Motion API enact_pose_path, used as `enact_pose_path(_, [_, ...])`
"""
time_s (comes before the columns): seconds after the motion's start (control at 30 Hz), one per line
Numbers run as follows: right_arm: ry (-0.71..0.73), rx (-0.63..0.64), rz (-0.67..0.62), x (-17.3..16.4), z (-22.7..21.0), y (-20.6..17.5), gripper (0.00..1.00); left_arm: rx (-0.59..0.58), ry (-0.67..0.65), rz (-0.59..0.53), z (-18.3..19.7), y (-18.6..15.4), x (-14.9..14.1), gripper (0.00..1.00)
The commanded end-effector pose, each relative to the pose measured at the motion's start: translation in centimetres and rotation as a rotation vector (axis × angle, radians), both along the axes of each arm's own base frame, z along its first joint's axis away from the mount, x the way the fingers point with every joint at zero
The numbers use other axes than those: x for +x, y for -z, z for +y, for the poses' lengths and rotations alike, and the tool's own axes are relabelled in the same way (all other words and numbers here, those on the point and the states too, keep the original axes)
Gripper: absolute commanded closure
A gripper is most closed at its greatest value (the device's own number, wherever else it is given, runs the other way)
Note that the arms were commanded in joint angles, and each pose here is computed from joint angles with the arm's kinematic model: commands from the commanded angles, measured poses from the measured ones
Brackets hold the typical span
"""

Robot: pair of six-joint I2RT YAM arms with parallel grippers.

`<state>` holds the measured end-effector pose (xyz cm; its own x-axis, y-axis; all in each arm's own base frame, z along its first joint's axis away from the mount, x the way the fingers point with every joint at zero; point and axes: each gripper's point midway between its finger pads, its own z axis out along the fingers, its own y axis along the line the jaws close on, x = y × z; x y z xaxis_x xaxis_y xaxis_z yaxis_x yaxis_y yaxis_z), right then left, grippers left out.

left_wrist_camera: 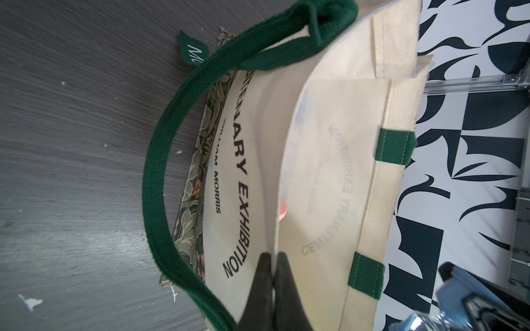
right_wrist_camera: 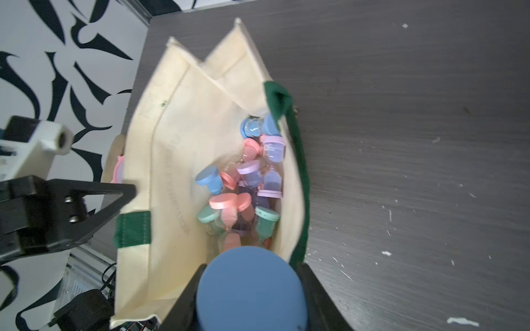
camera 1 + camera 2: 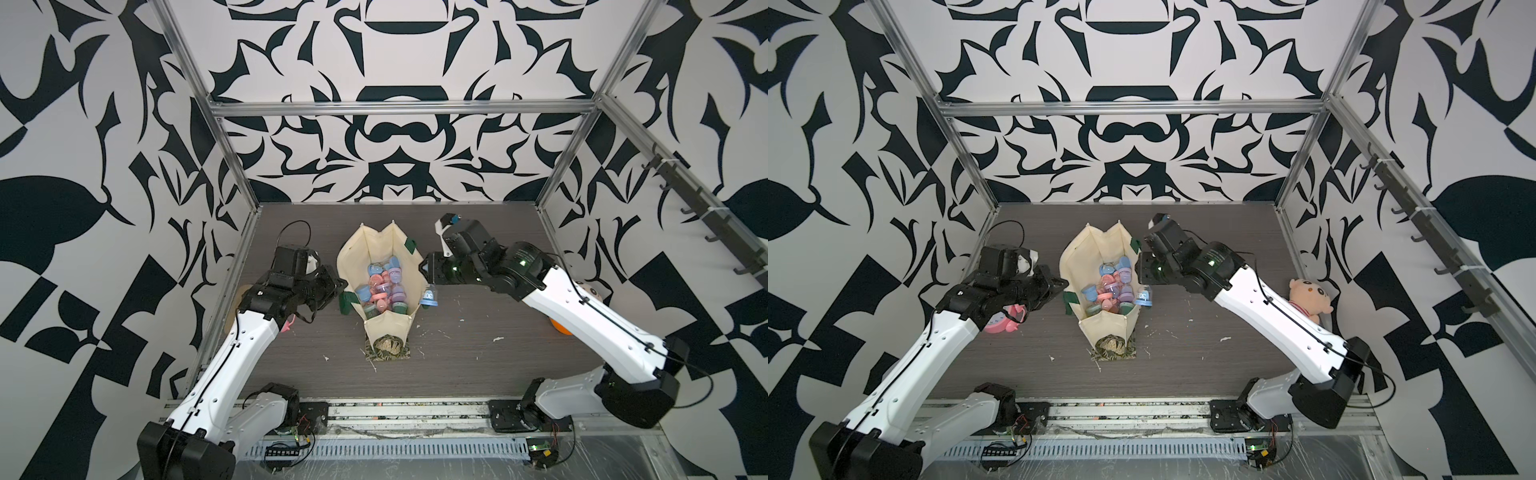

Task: Put the hourglass into the canvas bag
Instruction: Place the hourglass in the canvas bag.

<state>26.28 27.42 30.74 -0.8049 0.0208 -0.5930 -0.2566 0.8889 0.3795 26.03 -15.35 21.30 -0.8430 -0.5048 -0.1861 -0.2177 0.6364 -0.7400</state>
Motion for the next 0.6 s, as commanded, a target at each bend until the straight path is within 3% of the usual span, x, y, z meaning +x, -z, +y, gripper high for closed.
enact_pose_path(0.0, [-0.046,0.021,-0.140,1.2,1.9,-4.2,1.00,-0.006,-0.015,-0.003,0.2,-0.4,-0.1,0.98])
enact_pose_path(0.17, [-0.097,-0.018,-0.150,2.1,4.3,-4.3,1.00,-0.012,-0.024,-0.008,0.1,-0.6,0.4,0.98])
enact_pose_path(0.57, [-0.130,-0.110,-0.103,3.3,5.9,-0.5,1.00,-0.011,-0.036,0.000,0.0,-0.6,1.0,1.00])
